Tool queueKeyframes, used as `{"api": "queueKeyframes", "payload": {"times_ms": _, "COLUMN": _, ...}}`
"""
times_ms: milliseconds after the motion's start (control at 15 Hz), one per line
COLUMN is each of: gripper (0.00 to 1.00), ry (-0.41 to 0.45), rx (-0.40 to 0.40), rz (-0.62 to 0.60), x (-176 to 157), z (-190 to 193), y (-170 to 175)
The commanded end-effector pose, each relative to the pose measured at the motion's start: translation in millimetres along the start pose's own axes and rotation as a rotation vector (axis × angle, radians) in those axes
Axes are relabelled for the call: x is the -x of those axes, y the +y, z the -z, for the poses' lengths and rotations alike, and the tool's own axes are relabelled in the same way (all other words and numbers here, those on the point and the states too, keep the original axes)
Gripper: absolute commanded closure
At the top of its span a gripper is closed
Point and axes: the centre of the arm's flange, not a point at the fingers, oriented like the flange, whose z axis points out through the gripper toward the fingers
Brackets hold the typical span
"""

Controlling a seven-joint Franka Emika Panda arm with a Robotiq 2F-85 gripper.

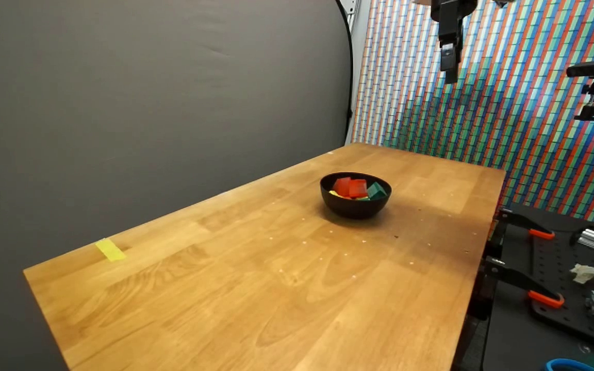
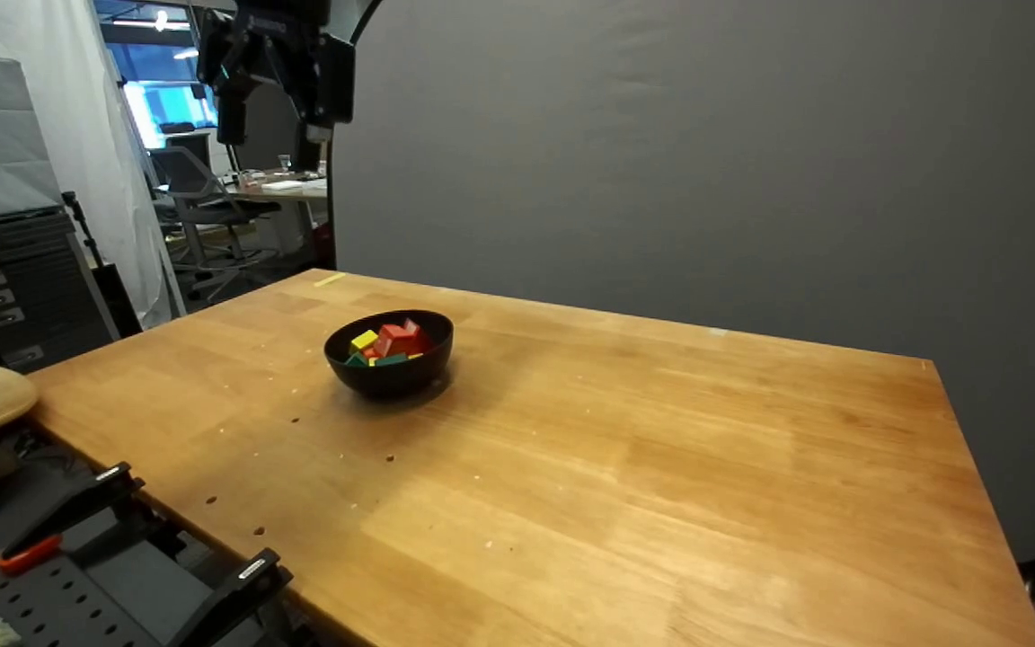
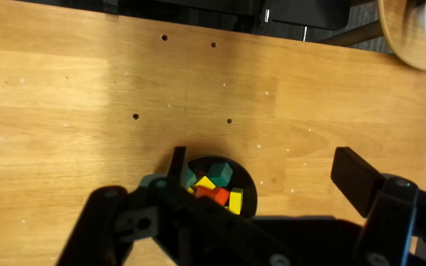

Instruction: Remove all the objects in the black bowl and put them on the table

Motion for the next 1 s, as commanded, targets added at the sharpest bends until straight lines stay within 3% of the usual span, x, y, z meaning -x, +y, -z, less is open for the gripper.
{"api": "queueKeyframes", "payload": {"times_ms": 0, "gripper": 0.0, "ry": -0.009, "rx": -0.008, "rz": 0.009, "x": -5.9, "z": -1.5, "y": 2.0}}
{"api": "queueKeyframes", "payload": {"times_ms": 333, "gripper": 0.0, "ry": -0.015, "rx": 0.007, "rz": 0.085, "x": -6.0, "z": -17.9, "y": 1.4}}
{"api": "queueKeyframes", "payload": {"times_ms": 467, "gripper": 0.0, "ry": 0.071, "rx": -0.009, "rz": 0.035, "x": -12.4, "z": -33.6, "y": -4.0}}
{"api": "queueKeyframes", "payload": {"times_ms": 667, "gripper": 0.0, "ry": 0.205, "rx": 0.045, "rz": -0.094, "x": -24.1, "z": -61.8, "y": -14.5}}
{"api": "queueKeyframes", "payload": {"times_ms": 933, "gripper": 0.0, "ry": 0.291, "rx": 0.109, "rz": -0.17, "x": -40.4, "z": -90.6, "y": -27.5}}
